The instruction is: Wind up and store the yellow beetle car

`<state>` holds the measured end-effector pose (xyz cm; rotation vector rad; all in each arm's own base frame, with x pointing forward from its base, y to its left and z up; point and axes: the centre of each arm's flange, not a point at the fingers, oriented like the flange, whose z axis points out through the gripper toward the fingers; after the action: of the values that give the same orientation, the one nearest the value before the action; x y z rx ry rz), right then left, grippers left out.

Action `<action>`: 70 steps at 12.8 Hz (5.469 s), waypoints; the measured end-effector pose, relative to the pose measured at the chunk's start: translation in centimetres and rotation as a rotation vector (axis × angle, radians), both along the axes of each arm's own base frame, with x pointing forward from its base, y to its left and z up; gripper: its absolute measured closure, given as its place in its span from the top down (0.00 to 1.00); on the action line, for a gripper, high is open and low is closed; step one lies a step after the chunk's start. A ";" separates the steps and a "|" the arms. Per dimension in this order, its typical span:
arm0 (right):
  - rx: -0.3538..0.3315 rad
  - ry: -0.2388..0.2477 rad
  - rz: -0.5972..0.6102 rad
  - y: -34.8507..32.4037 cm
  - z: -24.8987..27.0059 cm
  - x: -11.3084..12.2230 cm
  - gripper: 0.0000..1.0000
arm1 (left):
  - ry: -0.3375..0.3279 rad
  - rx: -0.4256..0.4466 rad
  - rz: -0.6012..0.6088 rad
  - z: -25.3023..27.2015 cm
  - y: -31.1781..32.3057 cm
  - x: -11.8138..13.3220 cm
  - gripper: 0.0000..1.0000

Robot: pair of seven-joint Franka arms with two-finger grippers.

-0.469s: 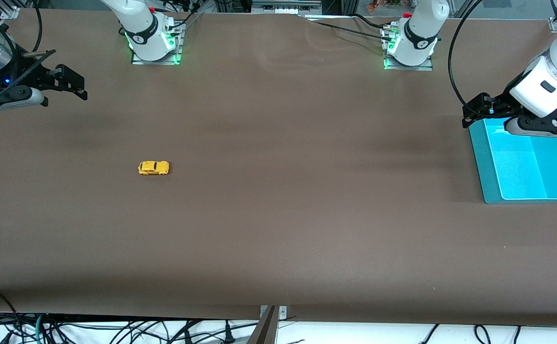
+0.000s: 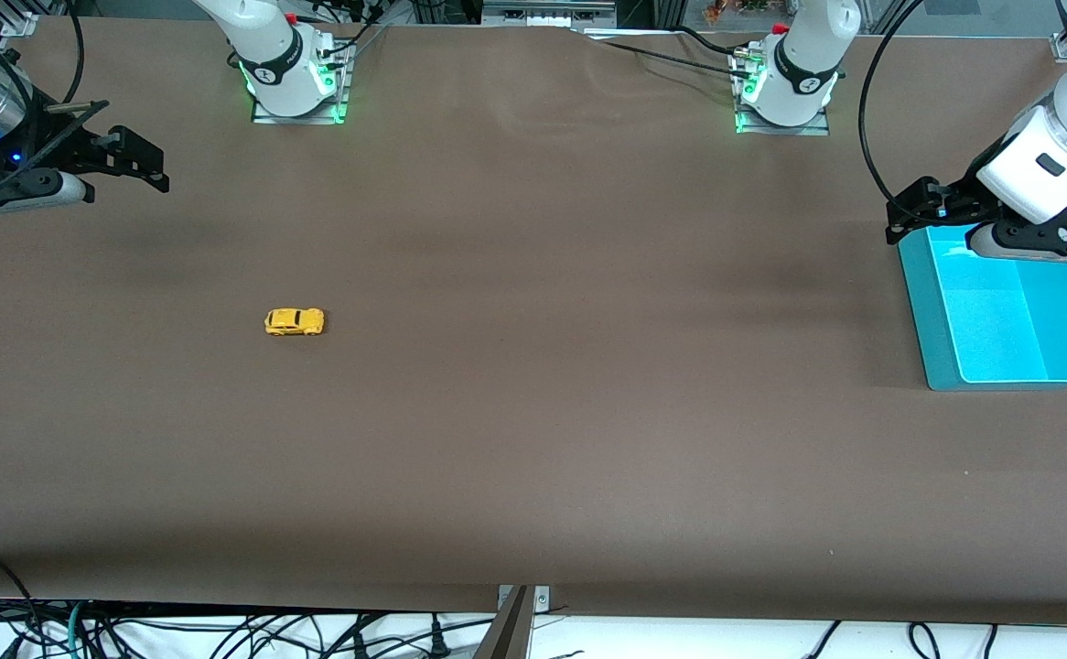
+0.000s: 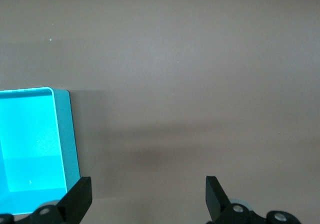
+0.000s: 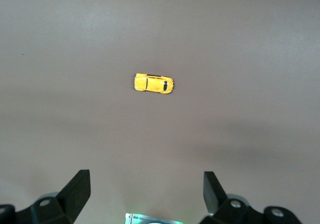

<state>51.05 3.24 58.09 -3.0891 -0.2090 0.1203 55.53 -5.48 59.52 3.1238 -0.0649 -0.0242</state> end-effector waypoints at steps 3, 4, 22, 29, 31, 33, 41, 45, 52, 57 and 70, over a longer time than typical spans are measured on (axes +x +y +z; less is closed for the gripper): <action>-0.004 0.004 -0.001 0.0 -0.2 0.1 1.00 | 0.007 0.001 0.000 0.0 0.0 -0.2 1.00; -0.004 0.004 -0.002 0.0 -0.2 0.1 1.00 | 0.010 0.001 -0.001 0.0 0.0 -0.2 1.00; -0.012 0.008 -0.005 -0.2 -0.2 0.1 1.00 | 0.015 0.002 -0.001 0.0 0.0 -0.3 1.00; -0.013 0.010 -0.005 -0.2 -0.3 0.1 1.00 | 0.015 0.002 -0.001 0.0 0.0 -0.3 1.00; -0.013 0.012 -0.006 -0.3 -0.3 0.1 1.00 | 0.015 0.002 -0.001 0.0 0.0 -0.3 1.00; -0.013 0.012 -0.006 -0.3 -0.3 0.1 1.00 | 0.015 0.002 -0.001 0.0 0.0 -0.3 1.00; -0.017 0.037 -0.006 -0.3 -1.3 0.2 1.00 | 0.015 0.002 -0.001 0.0 0.0 -0.3 1.00; -0.019 0.066 -0.007 -0.3 -6.6 0.7 1.00 | 0.015 0.002 -0.001 0.0 0.0 -0.3 1.00; -0.025 0.020 0.030 1.8 -19.3 -1.2 1.00 | 0.015 0.002 -0.001 0.0 0.0 -0.3 1.00; -0.014 -0.014 0.190 2.5 -25.0 -1.8 1.00 | 0.014 0.002 -0.001 0.0 0.0 -0.3 1.00; -0.014 -0.151 1.362 3.1 -36.3 0.5 1.00 | 0.014 0.002 -0.001 0.0 0.0 -0.3 1.00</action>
<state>51.52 6.30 21.83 -2.3278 -2.1635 -0.0814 55.26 -5.52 59.53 3.1248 -0.0668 -0.0467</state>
